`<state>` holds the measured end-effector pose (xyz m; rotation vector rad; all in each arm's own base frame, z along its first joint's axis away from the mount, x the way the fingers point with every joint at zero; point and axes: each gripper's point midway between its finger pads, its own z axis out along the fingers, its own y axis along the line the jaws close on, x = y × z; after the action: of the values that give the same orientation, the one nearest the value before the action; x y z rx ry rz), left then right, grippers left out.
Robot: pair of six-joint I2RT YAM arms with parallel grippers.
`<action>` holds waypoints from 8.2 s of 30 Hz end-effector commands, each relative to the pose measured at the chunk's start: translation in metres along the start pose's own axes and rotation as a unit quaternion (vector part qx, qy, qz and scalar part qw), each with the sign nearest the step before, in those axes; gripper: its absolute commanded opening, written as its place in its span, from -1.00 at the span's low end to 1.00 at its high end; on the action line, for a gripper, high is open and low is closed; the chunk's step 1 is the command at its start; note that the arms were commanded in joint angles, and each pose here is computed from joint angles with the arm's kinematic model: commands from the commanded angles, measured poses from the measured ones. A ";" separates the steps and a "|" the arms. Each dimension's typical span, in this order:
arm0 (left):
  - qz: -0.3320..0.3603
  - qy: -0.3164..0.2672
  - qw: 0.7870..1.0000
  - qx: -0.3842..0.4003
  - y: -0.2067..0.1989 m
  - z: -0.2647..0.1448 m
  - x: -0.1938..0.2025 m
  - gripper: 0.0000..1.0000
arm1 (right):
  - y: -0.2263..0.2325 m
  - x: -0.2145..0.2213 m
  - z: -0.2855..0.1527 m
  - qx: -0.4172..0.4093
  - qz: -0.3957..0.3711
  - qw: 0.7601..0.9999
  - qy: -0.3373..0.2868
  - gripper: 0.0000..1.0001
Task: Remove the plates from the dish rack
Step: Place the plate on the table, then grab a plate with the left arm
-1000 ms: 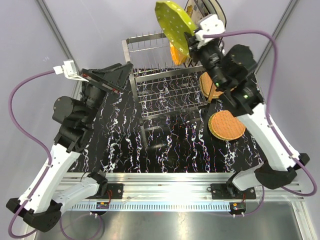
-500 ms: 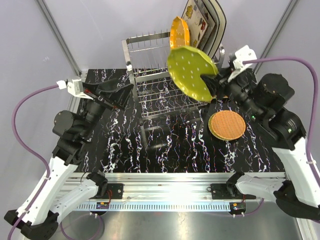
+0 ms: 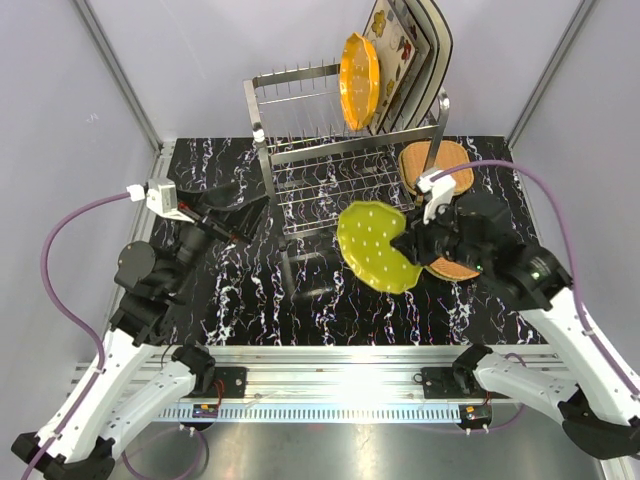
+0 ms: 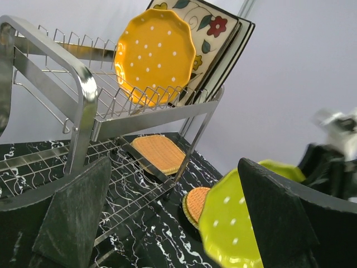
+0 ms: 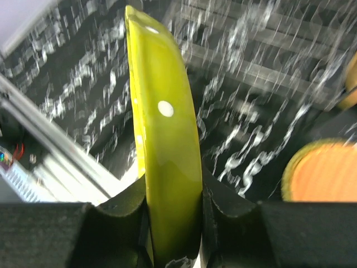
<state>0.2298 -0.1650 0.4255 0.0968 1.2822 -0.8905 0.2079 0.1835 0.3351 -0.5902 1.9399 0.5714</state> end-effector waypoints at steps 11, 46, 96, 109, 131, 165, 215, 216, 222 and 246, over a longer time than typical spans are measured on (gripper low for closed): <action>0.011 -0.028 0.999 0.015 -0.002 -0.025 -0.001 0.98 | -0.042 0.038 0.069 -0.108 0.252 0.960 0.052 -1.00; -0.039 -0.015 0.999 -0.019 0.025 -0.030 0.042 0.98 | -0.116 0.159 0.158 -0.042 0.402 0.911 0.083 -1.00; -0.052 -0.012 0.998 -0.037 0.033 -0.043 0.051 0.98 | -0.132 0.210 0.166 0.011 0.376 0.919 0.119 0.74; -0.052 -0.009 0.998 -0.037 0.034 -0.040 0.053 0.98 | -0.140 0.212 0.165 0.030 0.365 0.922 0.123 1.00; -0.049 0.000 0.998 -0.044 0.036 -0.039 0.055 0.98 | -0.124 0.216 0.174 0.019 0.321 0.933 0.158 0.99; -0.043 0.017 0.998 -0.054 0.038 -0.034 0.058 0.98 | -0.134 0.193 0.177 0.076 0.262 0.947 0.168 0.97; 0.073 0.112 0.984 -0.117 -0.031 0.218 -0.035 0.97 | -0.104 0.052 0.046 -0.020 0.099 0.994 0.031 0.99; 0.067 0.121 0.984 -0.109 -0.030 0.231 -0.020 0.95 | -0.105 0.051 0.045 -0.017 0.100 0.994 0.028 0.99; -0.063 0.088 0.994 -0.032 -0.039 0.270 -0.011 0.68 | -0.106 0.048 0.042 -0.011 0.106 0.994 0.017 0.99; -0.120 0.092 0.988 0.009 -0.030 0.316 0.038 0.17 | -0.102 0.048 0.040 -0.017 0.130 0.991 0.003 0.99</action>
<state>0.4622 -0.3704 0.4777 0.0229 1.5915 -1.0866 0.2783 0.1211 0.2489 -0.3596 2.0840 0.7567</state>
